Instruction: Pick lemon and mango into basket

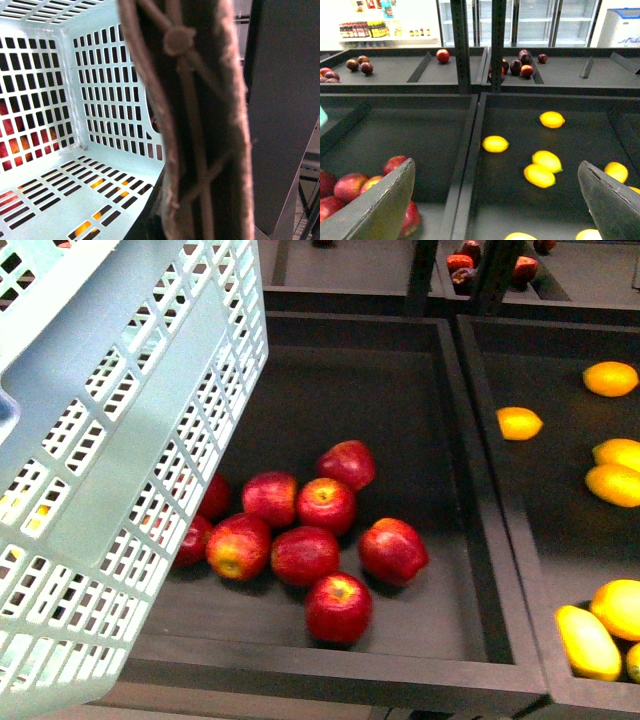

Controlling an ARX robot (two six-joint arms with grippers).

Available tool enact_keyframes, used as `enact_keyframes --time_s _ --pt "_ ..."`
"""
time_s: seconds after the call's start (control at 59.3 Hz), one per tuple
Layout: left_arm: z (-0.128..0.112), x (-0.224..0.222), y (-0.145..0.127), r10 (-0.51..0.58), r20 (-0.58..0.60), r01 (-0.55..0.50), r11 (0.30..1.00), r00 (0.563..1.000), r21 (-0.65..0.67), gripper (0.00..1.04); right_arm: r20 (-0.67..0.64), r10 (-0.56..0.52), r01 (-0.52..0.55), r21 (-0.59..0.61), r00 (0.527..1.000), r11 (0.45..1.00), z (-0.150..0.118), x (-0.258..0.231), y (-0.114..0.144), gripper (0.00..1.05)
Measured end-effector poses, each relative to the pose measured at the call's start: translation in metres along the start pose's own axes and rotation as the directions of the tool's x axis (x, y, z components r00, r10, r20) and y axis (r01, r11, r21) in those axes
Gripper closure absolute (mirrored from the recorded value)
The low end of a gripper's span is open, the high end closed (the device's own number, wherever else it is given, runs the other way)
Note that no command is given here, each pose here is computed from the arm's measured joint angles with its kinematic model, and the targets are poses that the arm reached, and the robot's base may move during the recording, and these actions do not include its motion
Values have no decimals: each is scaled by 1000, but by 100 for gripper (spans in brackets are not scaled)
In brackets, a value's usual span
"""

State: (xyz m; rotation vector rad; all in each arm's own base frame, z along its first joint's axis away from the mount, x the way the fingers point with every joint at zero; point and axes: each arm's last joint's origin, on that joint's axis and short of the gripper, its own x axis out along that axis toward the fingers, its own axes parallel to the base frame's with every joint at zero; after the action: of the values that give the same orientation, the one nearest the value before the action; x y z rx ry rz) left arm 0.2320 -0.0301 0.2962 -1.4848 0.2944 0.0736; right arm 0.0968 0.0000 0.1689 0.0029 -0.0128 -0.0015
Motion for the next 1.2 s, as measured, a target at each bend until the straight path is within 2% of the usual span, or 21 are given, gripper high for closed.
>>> enact_keyframes --time_s 0.219,0.489,0.54,0.574,0.624,0.675,0.725,0.81,0.945,1.046,1.198 --pt "4 0 1 3 44 -4 1000 999 15 100 0 8 -8 0 1000 1000 0 0 0 9" --pt "1 0 0 1 -2 -1 1000 1000 4 100 0 4 -4 0 1000 1000 0 0 0 9" --pt "0 1 0 58 1 -58 997 998 46 100 0 4 -4 0 1000 1000 0 0 0 9" --pt "-2 3 -3 141 -3 -140 984 990 111 100 0 2 -2 0 1000 1000 0 0 0 9" --pt "-6 8 -8 251 -14 -239 935 968 263 100 0 1 -1 0 1000 1000 0 0 0 9" --pt "-10 13 -10 310 -29 -275 879 950 389 100 0 1 -1 0 1000 1000 0 0 0 9" --pt "-20 26 -10 356 -59 -274 806 933 525 100 0 1 -1 0 1000 1000 0 0 0 9" --pt "-33 52 -14 389 -60 -279 753 919 596 100 0 1 -1 0 1000 1000 0 0 0 9" --pt "-51 82 -31 366 -115 -224 757 923 614 100 0 1 -1 0 1000 1000 0 0 0 9" --pt "-86 113 -53 330 -259 -118 793 908 598 100 0 1 -1 0 1000 1000 0 0 0 9" --pt "-127 136 -66 319 -367 -46 806 874 590 100 0 1 -1 0 1000 1000 0 0 0 9"
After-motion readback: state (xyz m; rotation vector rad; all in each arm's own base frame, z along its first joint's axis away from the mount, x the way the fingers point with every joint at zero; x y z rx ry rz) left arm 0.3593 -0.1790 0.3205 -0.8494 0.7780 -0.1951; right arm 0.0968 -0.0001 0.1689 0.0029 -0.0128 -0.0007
